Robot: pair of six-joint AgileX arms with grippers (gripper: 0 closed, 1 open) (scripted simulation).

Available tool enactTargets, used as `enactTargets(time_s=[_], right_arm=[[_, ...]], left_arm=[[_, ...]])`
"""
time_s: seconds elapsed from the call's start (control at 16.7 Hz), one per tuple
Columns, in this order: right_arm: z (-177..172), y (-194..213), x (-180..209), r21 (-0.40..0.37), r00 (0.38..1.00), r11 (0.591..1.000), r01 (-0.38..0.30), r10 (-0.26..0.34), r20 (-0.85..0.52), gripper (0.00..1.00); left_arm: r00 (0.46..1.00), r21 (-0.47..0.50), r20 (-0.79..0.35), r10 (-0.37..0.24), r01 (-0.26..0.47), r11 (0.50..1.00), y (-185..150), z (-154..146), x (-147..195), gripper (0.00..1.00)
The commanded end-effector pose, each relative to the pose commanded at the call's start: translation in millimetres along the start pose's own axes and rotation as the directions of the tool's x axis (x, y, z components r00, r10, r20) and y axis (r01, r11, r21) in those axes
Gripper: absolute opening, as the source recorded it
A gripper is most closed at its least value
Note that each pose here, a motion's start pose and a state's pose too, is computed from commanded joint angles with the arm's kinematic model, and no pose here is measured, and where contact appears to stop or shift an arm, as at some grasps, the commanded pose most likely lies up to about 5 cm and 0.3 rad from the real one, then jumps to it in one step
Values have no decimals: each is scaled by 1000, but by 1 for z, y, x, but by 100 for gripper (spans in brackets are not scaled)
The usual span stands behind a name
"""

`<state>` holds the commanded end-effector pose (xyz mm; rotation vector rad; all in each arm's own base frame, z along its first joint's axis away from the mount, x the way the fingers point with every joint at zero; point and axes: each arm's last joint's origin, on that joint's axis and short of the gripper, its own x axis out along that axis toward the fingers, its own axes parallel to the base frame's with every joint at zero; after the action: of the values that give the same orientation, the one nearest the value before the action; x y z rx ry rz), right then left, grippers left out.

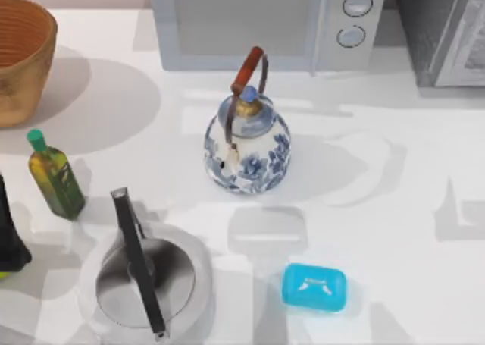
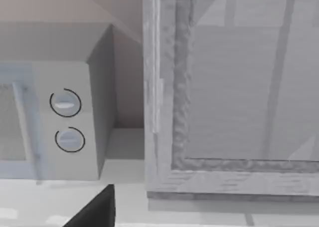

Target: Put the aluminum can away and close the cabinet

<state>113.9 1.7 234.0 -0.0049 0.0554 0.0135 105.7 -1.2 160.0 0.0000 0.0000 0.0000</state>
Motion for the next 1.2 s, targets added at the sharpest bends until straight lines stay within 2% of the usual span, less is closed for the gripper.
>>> enactTargets(time_s=[0.24,0.42,0.84,1.2], right_arm=[[-57,-2,-5,6,999,1000,8,-9,47,100],[-74,-2,-4,5,998,1000,13,-14,55,100],[-72,-3,-4,2,998,1000,10,-10,58,100],[-21,-20,7,-68,982,998,-8,21,188,100]], left_arm=[[1000,0,0,0,0,1000,0,0,0,100],[1000,0,0,0,0,1000,0,0,0,100],[1000,0,0,0,0,1000,0,0,0,100],[1000,0,0,0,0,1000,0,0,0,100]])
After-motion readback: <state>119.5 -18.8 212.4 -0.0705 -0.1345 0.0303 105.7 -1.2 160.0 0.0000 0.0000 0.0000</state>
